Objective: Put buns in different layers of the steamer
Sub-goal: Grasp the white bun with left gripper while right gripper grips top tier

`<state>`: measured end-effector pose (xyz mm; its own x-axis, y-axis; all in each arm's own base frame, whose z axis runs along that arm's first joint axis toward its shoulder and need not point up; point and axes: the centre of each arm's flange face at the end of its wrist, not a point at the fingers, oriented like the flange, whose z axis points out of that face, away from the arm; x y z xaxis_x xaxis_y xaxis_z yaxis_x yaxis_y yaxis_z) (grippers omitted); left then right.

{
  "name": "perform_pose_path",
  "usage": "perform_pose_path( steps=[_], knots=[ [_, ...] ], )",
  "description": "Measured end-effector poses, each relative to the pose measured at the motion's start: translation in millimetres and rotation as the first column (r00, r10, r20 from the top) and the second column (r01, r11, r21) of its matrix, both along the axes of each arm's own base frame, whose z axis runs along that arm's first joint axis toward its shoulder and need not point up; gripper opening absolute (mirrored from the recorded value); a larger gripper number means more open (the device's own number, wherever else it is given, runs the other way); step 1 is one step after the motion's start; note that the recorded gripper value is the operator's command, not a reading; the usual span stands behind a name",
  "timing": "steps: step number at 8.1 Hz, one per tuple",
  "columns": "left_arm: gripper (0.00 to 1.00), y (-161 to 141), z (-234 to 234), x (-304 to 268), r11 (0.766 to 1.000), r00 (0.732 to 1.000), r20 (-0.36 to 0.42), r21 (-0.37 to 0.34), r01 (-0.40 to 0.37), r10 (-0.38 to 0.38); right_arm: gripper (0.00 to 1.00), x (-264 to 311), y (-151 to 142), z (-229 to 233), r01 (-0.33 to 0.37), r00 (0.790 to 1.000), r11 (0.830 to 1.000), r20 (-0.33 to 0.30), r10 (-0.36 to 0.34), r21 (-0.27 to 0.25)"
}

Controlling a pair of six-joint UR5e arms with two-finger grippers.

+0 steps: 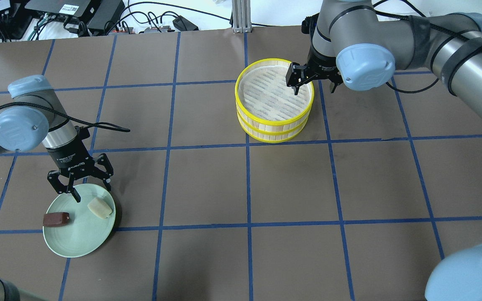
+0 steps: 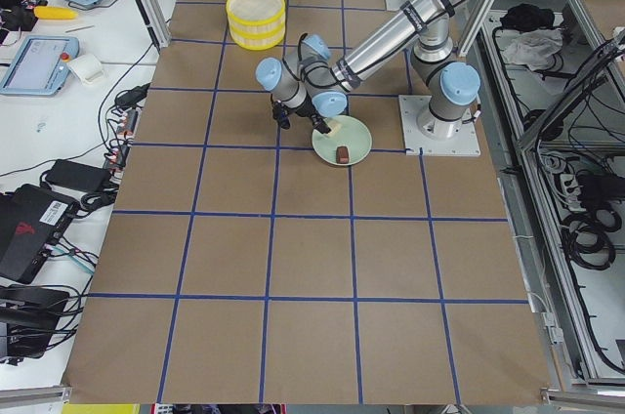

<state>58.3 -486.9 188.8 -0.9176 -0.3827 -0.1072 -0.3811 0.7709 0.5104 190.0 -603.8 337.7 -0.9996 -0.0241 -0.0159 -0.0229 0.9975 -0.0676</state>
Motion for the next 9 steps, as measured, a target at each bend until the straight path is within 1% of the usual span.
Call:
perform_pose_path(
  steps=[1, 2, 3, 4, 6, 7, 9],
  knots=[
    [0.85, 1, -3, 0, 1.000, 1.000, 0.005, 0.009, -0.007, 0.007, 1.00, 2, -6, -7, 0.001, 1.000, 1.000, 0.009, -0.001, -0.021],
    [0.81, 2, -6, 0, 1.000, 1.000, 0.008, 0.017, -0.010, 0.010, 1.00, 4, -12, -14, 0.008, 1.000, 0.999, 0.025, -0.007, -0.039],
    [0.77, 2, -7, 0, 1.000, 1.000, 0.011, 0.023, -0.010, 0.009, 1.00, 5, -18, -26, 0.019, 0.999, 0.999, 0.034, -0.017, -0.038],
    [0.75, 4, -10, 0, 0.999, 1.000, 0.014, 0.033, -0.007, 0.007, 1.00, 5, -24, -40, 0.026, 0.999, 0.999, 0.035, -0.024, -0.043],
    [0.72, 7, -15, 0, 0.999, 1.000, 0.016, 0.052, -0.004, 0.003, 0.85, 4, -32, -54, 0.030, 0.999, 0.998, 0.029, -0.029, -0.055],
    [0.65, 8, -15, 1, 0.998, 1.000, 0.017, 0.058, -0.004, 0.003, 0.76, 4, -33, -58, 0.031, 0.999, 0.998, 0.027, -0.029, -0.055],
    [0.65, 14, -14, 21, 0.997, 0.999, 0.006, 0.070, -0.032, 0.031, 0.62, 3, -36, -65, 0.030, 0.999, 0.998, 0.018, -0.029, -0.055]
  ],
)
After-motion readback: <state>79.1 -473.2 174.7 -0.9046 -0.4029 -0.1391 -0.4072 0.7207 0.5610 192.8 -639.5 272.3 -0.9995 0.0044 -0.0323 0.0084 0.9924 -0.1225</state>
